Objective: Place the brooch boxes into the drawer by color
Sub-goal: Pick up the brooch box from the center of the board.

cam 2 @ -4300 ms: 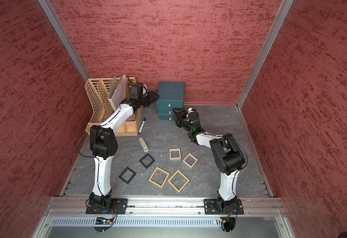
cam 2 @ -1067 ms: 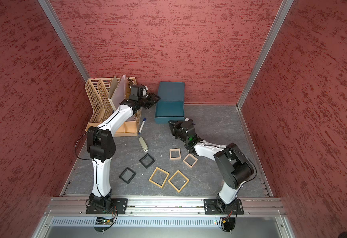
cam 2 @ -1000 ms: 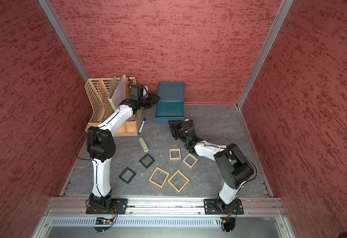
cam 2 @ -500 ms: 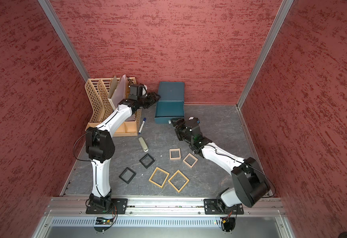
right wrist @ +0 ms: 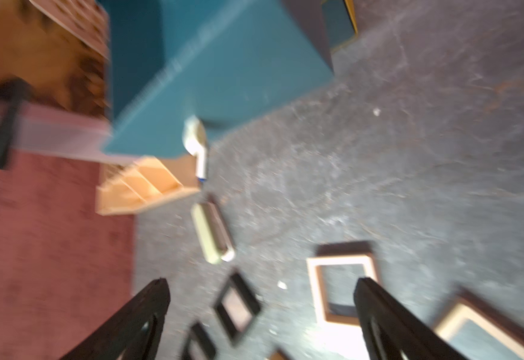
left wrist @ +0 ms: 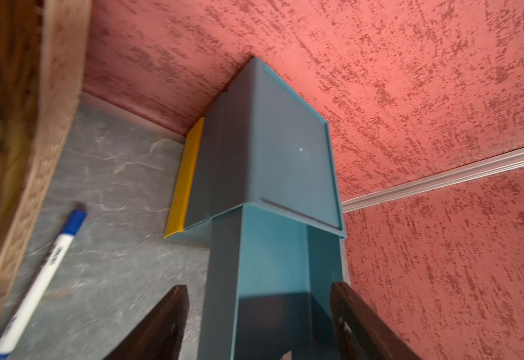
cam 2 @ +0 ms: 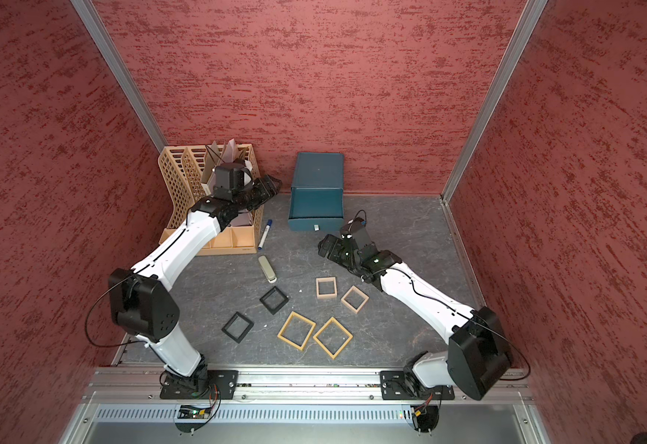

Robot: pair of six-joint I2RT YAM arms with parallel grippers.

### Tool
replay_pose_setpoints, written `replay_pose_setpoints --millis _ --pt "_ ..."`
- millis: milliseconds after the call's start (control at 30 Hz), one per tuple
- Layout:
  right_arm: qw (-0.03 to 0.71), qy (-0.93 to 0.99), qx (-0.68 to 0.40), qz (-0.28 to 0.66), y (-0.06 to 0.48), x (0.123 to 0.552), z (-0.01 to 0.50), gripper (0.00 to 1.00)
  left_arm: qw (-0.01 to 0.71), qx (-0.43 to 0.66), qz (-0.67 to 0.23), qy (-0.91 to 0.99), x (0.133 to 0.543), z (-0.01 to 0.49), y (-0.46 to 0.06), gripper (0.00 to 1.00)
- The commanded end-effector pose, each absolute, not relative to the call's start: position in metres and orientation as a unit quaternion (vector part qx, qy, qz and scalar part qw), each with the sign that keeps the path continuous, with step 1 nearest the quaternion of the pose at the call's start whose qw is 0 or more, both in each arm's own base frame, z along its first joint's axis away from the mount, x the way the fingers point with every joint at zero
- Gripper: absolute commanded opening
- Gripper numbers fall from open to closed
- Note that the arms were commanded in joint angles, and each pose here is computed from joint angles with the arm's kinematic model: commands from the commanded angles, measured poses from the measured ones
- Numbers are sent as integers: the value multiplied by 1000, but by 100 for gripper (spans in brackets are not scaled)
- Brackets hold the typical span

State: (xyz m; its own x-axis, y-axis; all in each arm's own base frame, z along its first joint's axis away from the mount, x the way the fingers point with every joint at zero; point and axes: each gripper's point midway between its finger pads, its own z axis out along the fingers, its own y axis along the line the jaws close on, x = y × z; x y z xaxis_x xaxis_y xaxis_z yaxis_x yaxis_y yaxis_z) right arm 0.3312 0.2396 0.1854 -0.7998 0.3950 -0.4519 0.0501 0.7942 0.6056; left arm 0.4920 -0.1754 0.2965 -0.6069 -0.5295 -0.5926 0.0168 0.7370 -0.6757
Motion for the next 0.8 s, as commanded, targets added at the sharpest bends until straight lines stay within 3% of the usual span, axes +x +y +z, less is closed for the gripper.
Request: replay_pose_setpoints --millis 0,467,767 --pt "257 947 46 186 225 304 148 99 422 -153 -307 839 467 291 -168 76" --pt "193 977 -74 55 258 288 72 98 375 -171 -218 885 318 200 -145 76" --pt "184 980 -76 17 258 293 48 98 359 -178 -208 892 276 180 -144 76"
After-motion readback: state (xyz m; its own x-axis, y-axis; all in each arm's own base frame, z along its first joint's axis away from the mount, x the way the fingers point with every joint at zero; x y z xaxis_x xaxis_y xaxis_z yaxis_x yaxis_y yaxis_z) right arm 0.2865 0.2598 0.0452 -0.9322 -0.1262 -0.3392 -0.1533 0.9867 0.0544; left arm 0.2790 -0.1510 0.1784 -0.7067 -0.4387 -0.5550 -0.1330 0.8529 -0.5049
